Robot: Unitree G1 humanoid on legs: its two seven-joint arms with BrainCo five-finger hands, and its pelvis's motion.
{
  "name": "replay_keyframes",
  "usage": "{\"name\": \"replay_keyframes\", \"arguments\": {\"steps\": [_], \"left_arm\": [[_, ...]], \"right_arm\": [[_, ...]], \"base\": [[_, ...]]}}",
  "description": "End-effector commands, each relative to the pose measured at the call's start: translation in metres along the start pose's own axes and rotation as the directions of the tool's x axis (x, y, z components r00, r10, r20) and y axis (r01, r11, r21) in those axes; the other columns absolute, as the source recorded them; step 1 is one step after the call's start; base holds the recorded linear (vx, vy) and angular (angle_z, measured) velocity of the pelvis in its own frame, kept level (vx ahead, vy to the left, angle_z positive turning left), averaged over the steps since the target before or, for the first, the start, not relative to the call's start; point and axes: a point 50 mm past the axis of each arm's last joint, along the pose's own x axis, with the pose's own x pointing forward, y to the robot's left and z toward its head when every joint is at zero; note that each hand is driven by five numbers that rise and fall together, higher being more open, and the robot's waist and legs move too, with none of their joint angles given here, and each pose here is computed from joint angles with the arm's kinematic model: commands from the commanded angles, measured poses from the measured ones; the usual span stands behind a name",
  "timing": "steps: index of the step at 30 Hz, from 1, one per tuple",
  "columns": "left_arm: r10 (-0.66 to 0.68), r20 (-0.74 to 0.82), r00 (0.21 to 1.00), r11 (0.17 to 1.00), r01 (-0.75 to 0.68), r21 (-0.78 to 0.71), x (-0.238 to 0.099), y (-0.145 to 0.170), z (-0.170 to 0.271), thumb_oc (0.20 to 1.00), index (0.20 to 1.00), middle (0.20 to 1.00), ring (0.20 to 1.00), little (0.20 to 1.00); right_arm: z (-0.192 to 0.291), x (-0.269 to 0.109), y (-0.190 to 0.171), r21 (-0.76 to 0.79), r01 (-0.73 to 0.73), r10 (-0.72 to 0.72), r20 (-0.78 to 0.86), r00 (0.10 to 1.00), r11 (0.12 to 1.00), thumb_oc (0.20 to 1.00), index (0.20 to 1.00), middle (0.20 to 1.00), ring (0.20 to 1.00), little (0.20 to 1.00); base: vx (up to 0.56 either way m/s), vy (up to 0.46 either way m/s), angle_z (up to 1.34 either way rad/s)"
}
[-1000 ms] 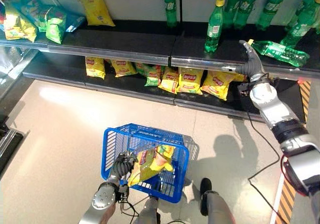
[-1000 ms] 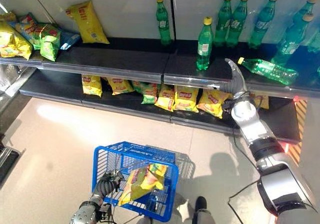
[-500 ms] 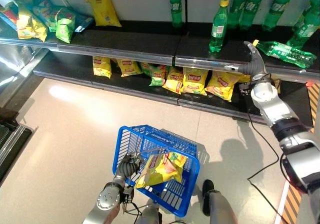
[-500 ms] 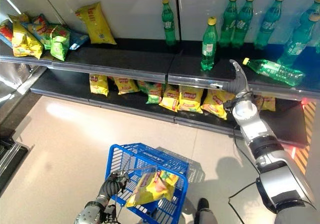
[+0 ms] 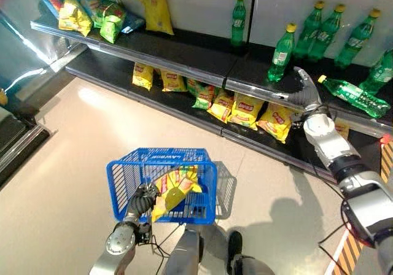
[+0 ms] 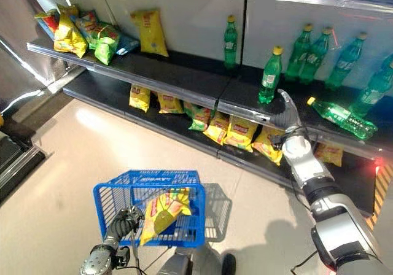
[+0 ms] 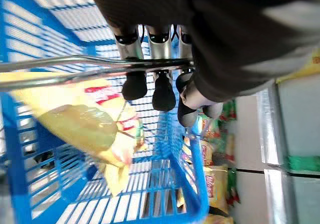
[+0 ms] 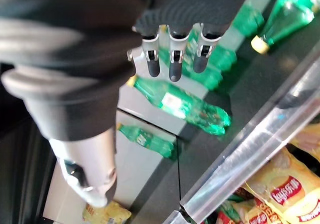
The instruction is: Pick up the snacks into the basket
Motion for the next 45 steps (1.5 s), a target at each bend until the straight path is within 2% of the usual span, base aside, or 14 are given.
{"name": "replay_keyframes", "arguments": {"steps": [1, 5, 10, 14, 16, 20, 27, 36, 45], "left_arm": [[0.012, 0.265, 0.964, 1.000, -0.019, 0.021, -0.001, 0.013, 0.052, 0.200, 0.200, 0.200, 0.200, 0.200], [0.012, 0.332, 0.943, 0.996, -0.039, 0.075, 0.000, 0.019, 0.067, 0.200, 0.200, 0.200, 0.200, 0.200], [0.031, 0.388, 0.921, 0.998, -0.047, 0.033, 0.006, 0.018, 0.080, 0.200, 0.200, 0.200, 0.200, 0.200], [0.012, 0.446, 0.895, 0.998, -0.042, 0.057, 0.010, 0.011, 0.093, 0.200, 0.200, 0.200, 0.200, 0.200], [0.029, 0.439, 0.898, 0.999, -0.040, 0.015, 0.009, 0.009, 0.091, 0.200, 0.200, 0.200, 0.200, 0.200], [-0.018, 0.443, 0.896, 0.999, -0.003, 0.047, 0.008, 0.001, 0.091, 0.200, 0.200, 0.200, 0.200, 0.200], [-0.060, 0.416, 0.907, 0.998, 0.060, 0.014, 0.005, -0.009, 0.084, 0.200, 0.200, 0.200, 0.200, 0.200], [-0.110, 0.405, 0.908, 0.993, 0.118, 0.004, 0.004, -0.020, 0.083, 0.200, 0.200, 0.200, 0.200, 0.200], [-0.153, 0.406, 0.901, 0.987, 0.163, 0.010, 0.007, -0.031, 0.086, 0.200, 0.200, 0.200, 0.200, 0.200]], "right_arm": [[0.018, -0.007, -0.004, -0.053, -0.011, 0.018, 0.135, 0.991, 0.999, 1.000, 1.000, 1.000, 1.000, 1.000], [0.031, -0.007, 0.010, -0.050, -0.030, 0.039, 0.181, 0.983, 0.998, 1.000, 1.000, 1.000, 1.000, 1.000], [0.041, -0.003, 0.008, -0.081, -0.038, 0.055, 0.216, 0.975, 0.996, 1.000, 1.000, 1.000, 1.000, 1.000], [0.041, -0.002, -0.011, -0.103, 0.023, 0.001, 0.229, 0.973, 0.994, 1.000, 1.000, 1.000, 1.000, 1.000], [0.041, -0.002, -0.017, -0.122, 0.038, -0.009, 0.233, 0.972, 0.992, 1.000, 1.000, 1.000, 1.000, 1.000], [0.039, -0.002, -0.022, -0.131, 0.047, -0.016, 0.227, 0.974, 0.990, 1.000, 1.000, 1.000, 1.000, 1.000], [0.057, 0.020, -0.058, -0.127, 0.157, -0.126, 0.223, 0.967, 0.979, 1.000, 1.000, 1.000, 1.000, 1.000], [0.082, 0.033, -0.066, -0.105, 0.169, -0.138, 0.252, 0.958, 0.980, 1.000, 1.000, 1.000, 1.000, 1.000], [0.080, 0.035, -0.070, -0.044, 0.180, -0.166, 0.224, 0.960, 0.983, 1.000, 1.000, 1.000, 1.000, 1.000]], "base": [[0.49, 0.318, -0.86], [0.29, 0.199, -0.04], [0.33, -0.095, -0.37], [0.18, -0.206, 0.71], [0.07, -0.101, 0.60], [0.10, -0.097, 0.15], [0.05, -0.026, 0.01], [0.04, -0.040, 0.17], [0.03, -0.042, 0.24]]}}
